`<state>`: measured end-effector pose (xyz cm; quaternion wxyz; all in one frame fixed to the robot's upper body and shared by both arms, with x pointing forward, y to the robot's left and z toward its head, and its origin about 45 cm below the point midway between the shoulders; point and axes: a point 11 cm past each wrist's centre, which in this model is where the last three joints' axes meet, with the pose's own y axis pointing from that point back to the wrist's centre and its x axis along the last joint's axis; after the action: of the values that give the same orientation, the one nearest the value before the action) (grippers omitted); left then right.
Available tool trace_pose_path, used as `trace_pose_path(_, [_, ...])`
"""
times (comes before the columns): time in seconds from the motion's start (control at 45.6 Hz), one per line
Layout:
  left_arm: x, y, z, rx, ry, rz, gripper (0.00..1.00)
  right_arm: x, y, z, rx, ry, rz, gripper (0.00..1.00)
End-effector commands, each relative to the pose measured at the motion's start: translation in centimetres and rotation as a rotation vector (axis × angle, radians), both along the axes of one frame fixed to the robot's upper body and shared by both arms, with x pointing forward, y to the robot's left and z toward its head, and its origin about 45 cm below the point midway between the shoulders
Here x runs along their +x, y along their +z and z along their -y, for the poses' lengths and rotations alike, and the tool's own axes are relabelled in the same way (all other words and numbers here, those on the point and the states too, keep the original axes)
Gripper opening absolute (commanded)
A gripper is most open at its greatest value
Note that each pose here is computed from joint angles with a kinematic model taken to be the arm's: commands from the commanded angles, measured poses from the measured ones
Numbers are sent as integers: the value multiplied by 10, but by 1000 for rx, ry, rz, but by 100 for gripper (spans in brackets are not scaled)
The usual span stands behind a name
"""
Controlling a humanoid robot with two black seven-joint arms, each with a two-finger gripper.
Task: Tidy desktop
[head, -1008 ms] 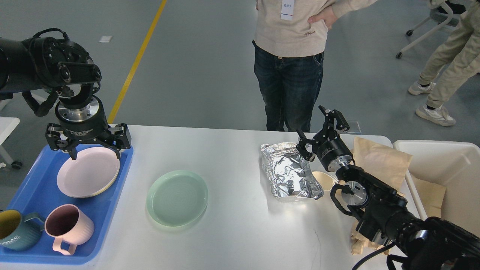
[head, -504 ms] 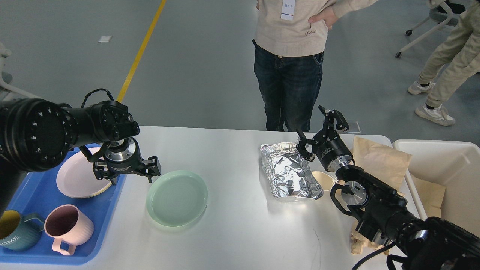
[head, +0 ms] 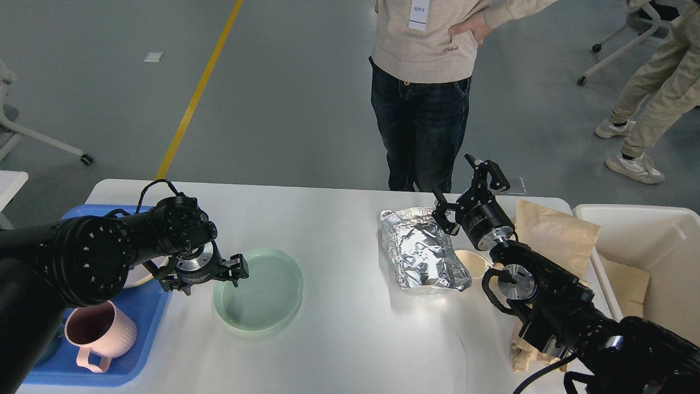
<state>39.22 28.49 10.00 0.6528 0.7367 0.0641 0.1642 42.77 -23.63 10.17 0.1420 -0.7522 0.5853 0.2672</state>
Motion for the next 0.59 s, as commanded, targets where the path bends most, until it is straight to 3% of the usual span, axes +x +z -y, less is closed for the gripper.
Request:
trace_pose_path(0.0, [-2,-10,-3,26,-20,21,96,0,0,0,0,0,0,100])
trace_pose_path(0.153, [0,-10,-1,18,-18,39,91,0,0,0,0,0,0,100])
trace_pose_path(0.285, [-2,-11,2,12,-26,19,68,0,0,0,-1,-1,-1,100])
trace_pose_path(0.504, [-3,-12,6,5,-29,13,68,0,0,0,0,0,0,100])
trace_pose_path(0.57, [-3,-12,7,3,-27,13,61,0,0,0,-1,-1,-1,100])
